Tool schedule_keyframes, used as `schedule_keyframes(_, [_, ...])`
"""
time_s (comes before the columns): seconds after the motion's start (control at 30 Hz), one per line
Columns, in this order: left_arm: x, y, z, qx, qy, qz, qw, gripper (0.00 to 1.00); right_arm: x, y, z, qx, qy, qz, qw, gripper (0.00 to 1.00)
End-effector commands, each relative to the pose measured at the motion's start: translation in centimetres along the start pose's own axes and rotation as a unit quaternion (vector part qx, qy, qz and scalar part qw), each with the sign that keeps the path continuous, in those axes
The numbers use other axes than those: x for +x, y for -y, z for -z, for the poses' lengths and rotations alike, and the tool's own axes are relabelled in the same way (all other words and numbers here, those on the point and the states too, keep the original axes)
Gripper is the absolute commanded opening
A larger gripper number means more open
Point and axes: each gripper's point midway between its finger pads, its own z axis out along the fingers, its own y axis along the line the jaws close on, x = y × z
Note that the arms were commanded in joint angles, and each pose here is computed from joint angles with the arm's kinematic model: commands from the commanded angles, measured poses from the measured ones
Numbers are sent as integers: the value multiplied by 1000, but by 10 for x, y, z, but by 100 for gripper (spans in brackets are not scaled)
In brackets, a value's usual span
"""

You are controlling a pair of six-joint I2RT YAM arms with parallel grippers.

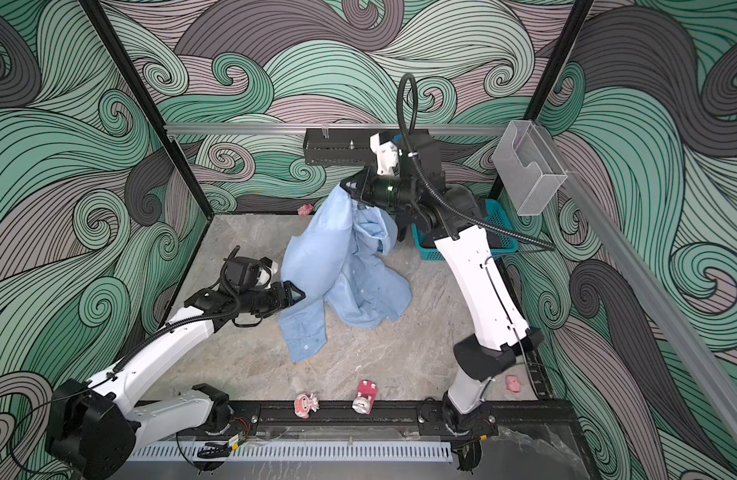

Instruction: Fold and stack the long sleeve shirts

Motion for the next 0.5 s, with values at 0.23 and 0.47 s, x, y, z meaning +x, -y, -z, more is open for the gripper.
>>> schedule_keyframes(0.23, [11,-2,18,23,47,-34,998,76,-26,-11,-2,-61,-1,-43,997,0])
schedule_keyframes(0.47, [4,20,4,101,54,-36,993,69,-16,0,6,-37,-10,-36,999,0])
